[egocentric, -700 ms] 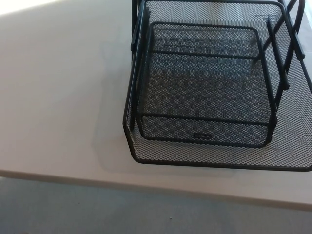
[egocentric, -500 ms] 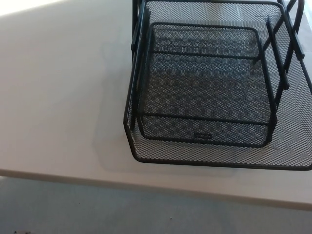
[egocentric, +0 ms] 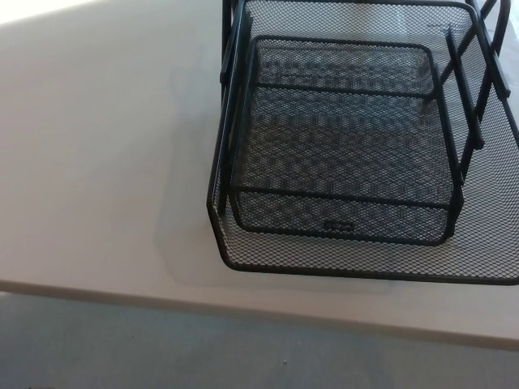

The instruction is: A balck drawer is kept on the middle of the table and the robot uses its right hand to push it back away from the robot

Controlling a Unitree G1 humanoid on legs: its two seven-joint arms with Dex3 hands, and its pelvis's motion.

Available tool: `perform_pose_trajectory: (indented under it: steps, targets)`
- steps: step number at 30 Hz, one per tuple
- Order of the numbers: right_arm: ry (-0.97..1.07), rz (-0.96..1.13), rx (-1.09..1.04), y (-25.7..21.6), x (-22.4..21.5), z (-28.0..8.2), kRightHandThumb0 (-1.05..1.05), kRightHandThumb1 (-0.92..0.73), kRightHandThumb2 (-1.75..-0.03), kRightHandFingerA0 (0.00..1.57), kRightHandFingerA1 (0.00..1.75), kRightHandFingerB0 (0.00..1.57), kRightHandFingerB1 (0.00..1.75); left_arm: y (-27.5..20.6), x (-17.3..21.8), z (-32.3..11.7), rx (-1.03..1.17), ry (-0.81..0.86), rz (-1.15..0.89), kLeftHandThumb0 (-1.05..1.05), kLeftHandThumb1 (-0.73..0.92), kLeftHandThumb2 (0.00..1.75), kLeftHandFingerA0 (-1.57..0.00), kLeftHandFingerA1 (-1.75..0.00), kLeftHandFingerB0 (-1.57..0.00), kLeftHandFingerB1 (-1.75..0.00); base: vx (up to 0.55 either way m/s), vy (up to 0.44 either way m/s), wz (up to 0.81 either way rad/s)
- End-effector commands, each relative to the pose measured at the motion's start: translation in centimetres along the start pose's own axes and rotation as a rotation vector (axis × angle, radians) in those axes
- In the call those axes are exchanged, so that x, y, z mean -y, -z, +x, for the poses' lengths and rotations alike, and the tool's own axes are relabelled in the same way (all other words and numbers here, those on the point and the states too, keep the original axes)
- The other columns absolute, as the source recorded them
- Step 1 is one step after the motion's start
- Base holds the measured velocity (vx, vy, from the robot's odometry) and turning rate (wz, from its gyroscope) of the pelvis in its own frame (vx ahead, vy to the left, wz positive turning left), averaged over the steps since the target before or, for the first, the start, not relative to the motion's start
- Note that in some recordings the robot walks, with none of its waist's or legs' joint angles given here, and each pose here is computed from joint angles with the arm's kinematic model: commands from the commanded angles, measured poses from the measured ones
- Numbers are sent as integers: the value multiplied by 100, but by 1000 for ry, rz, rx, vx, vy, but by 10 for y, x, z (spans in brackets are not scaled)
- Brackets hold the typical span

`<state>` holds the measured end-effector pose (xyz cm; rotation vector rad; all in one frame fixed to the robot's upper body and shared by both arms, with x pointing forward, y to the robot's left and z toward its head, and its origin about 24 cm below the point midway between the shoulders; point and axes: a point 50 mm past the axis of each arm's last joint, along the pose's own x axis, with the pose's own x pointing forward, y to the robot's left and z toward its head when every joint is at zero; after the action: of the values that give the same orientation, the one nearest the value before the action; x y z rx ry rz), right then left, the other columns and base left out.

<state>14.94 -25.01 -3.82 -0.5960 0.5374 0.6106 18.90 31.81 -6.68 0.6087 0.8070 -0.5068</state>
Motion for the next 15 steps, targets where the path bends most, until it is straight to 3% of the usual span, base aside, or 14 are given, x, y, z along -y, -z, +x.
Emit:
perform_pose_trajectory:
  steps: [1, 3, 4, 15]
  targets:
    - [-245, -50, 130, -36, -14, -30, -65, -66, -102, 35, 52, 17, 43, 0, -9, -7, 30, 9, 17, -76, 68, 102, -39, -51, -21, -41, 0, 0, 0]
    - [-278, -74, 189, -48, -21, -34, -63, -67, -103, 35, 52, 17, 43, 0, -9, -7, 30, 9, 31, -78, 69, 103, -38, -51, -21, -41, 0, 0, 0]
    - [-298, -104, 204, -54, -23, -37, -65, -67, -104, 35, 52, 18, 43, 0, -8, -7, 30, 10, 31, -77, 78, 68, -40, -35, -33, -32, 0, 0, 0]
    - [-391, -199, 380, -106, -38, -55, -62, -68, -103, 36, 53, 20, 44, -2, -11, -7, 38, 2, 32, -76, 78, 67, -40, -35, -33, -32, 0, 0, 0]
